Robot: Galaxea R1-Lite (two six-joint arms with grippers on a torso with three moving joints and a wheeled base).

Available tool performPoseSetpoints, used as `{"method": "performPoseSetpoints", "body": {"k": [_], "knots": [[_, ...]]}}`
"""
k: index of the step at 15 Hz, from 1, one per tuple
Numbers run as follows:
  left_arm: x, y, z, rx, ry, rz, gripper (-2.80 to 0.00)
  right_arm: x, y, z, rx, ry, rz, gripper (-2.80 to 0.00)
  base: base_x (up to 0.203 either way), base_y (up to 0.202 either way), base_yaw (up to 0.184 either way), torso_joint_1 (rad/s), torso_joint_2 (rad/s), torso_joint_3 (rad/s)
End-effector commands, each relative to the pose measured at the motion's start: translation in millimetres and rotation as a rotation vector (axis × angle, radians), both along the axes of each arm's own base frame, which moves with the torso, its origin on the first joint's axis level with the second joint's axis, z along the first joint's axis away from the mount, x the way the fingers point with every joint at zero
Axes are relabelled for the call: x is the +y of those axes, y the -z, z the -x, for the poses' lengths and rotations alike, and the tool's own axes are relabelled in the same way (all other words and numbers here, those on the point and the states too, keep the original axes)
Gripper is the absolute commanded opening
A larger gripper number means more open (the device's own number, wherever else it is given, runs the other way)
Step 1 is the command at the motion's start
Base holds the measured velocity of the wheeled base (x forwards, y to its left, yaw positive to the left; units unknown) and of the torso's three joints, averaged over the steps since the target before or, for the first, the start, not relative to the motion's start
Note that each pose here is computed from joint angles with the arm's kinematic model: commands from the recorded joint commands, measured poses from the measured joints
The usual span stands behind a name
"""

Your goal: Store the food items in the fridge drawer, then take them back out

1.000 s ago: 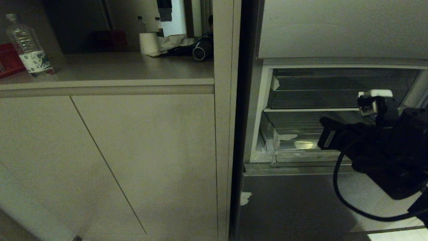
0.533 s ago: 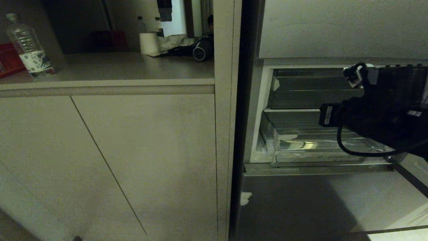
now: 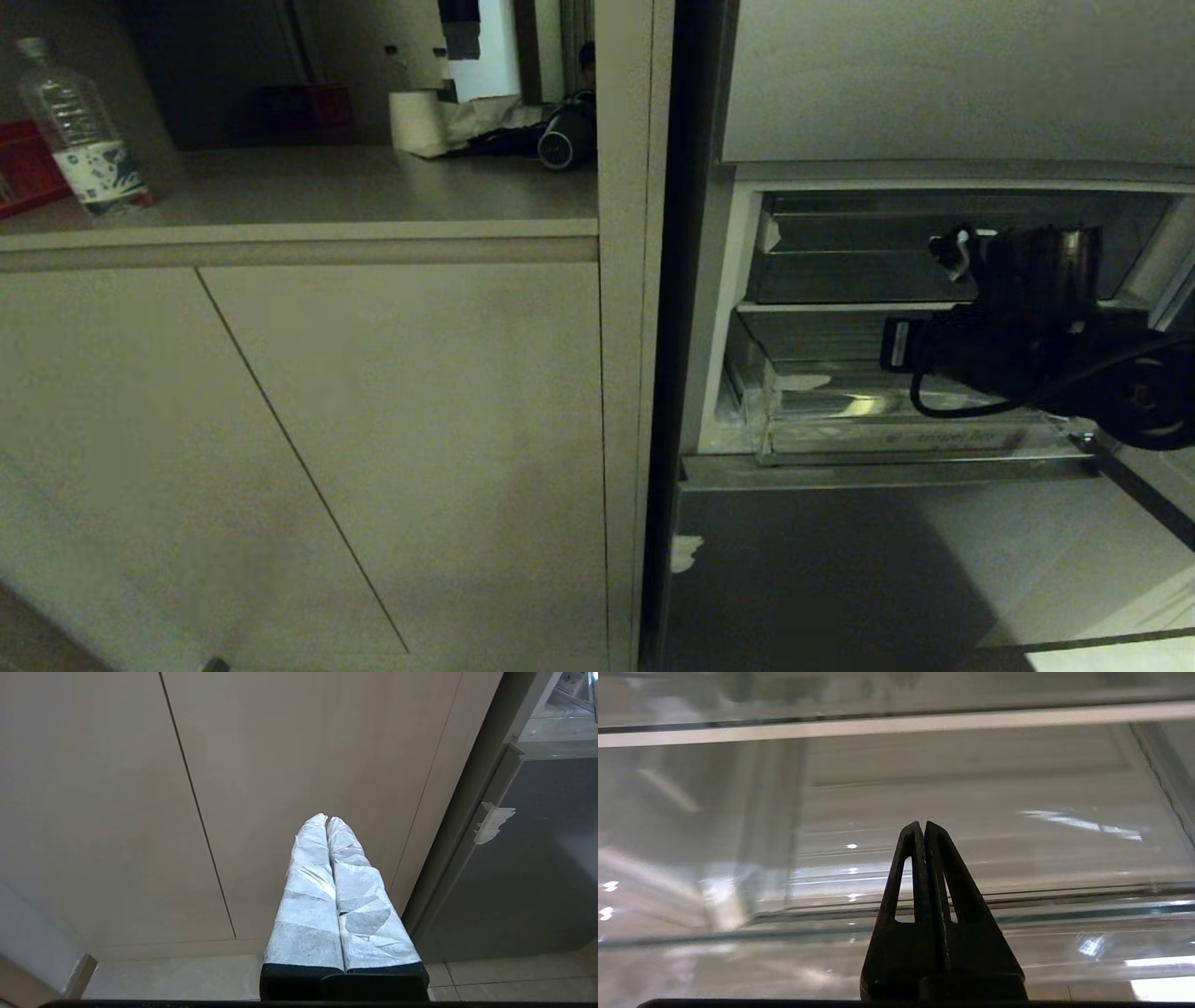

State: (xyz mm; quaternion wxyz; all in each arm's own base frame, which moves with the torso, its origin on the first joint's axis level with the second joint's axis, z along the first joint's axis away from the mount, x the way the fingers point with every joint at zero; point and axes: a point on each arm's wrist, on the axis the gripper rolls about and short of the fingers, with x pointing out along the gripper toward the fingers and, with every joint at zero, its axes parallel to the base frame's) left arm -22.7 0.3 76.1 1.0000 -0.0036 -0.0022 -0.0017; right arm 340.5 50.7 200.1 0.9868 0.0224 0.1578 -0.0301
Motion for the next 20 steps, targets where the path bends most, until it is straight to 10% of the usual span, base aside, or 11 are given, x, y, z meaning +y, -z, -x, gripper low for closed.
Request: {"method": "performPoseSetpoints", "body": {"k": [1,20], "knots": [[0.0,-0.1,0.0,0.000,0.000,0.000,-2.80,-5.0,15.1,-12.4,0.032,0.015,0.003,-2.80,0.000,0.000,0.000,0.000,0.00,0.000],[0.0,-0.1,-0.1,0.001,0.000,0.000,-2.80,-35.6,-24.1,42.6,0.321,0.016,0.002,-2.80,0.000,0.000,0.000,0.000,0.00,0.000]]}}
